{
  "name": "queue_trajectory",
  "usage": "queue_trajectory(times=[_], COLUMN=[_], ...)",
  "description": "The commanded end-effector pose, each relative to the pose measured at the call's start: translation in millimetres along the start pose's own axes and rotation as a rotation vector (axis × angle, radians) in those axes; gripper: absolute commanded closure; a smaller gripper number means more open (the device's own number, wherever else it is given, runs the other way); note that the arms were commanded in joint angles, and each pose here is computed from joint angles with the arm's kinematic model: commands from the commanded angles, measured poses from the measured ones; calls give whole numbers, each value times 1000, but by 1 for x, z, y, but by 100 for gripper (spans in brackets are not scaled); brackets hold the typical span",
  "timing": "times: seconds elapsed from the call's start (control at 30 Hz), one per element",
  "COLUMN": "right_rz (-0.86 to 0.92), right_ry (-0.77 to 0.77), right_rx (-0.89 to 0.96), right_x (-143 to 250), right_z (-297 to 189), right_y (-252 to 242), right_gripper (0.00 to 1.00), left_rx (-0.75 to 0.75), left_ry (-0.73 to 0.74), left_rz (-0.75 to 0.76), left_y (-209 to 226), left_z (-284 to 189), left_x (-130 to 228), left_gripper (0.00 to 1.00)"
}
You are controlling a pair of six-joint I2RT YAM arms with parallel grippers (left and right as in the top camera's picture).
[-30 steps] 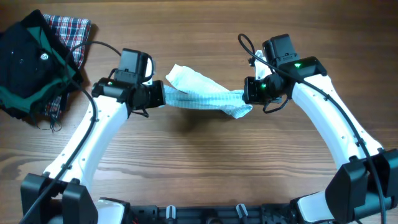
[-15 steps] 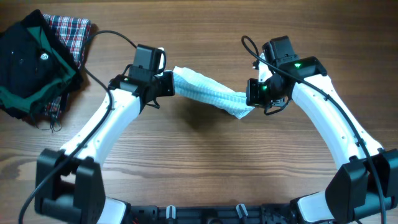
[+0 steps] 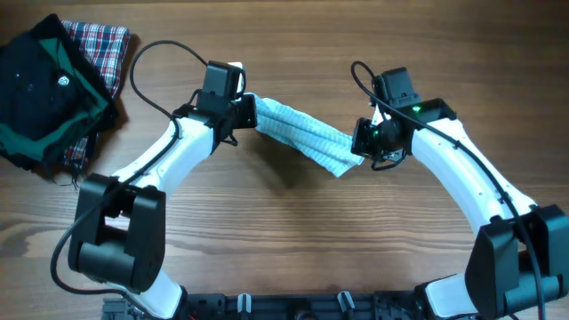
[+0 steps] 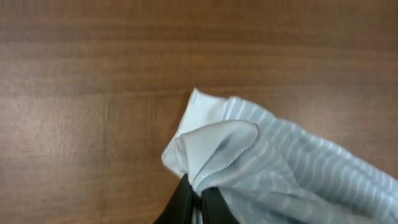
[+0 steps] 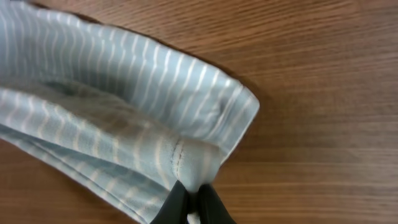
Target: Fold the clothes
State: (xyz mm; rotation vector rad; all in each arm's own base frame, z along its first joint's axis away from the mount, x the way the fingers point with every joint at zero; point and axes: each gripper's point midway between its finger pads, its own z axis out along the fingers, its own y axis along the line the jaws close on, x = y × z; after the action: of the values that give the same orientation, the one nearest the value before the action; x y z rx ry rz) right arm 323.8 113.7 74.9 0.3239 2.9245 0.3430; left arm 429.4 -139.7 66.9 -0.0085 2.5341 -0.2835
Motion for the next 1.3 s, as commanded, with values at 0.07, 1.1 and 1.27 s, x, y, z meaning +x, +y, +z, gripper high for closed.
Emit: queue_trajectory(times=[0.07, 1.1, 1.27], right_rz=[31, 29, 0], right_ry=[-41, 21, -10], right_rx=[34, 101, 81], right_x=[-5, -7, -16], right_z=[5, 45, 36], right_y=[-10, -30, -23], right_gripper=[96, 27, 27], left_rx=[-45, -133, -124], left_ry=[-39, -30, -67], left_rz=[10, 55, 80], left_y=[8, 27, 25], left_z=[6, 27, 27], left_x=[-11, -4, -14], left_gripper=[96, 11, 12])
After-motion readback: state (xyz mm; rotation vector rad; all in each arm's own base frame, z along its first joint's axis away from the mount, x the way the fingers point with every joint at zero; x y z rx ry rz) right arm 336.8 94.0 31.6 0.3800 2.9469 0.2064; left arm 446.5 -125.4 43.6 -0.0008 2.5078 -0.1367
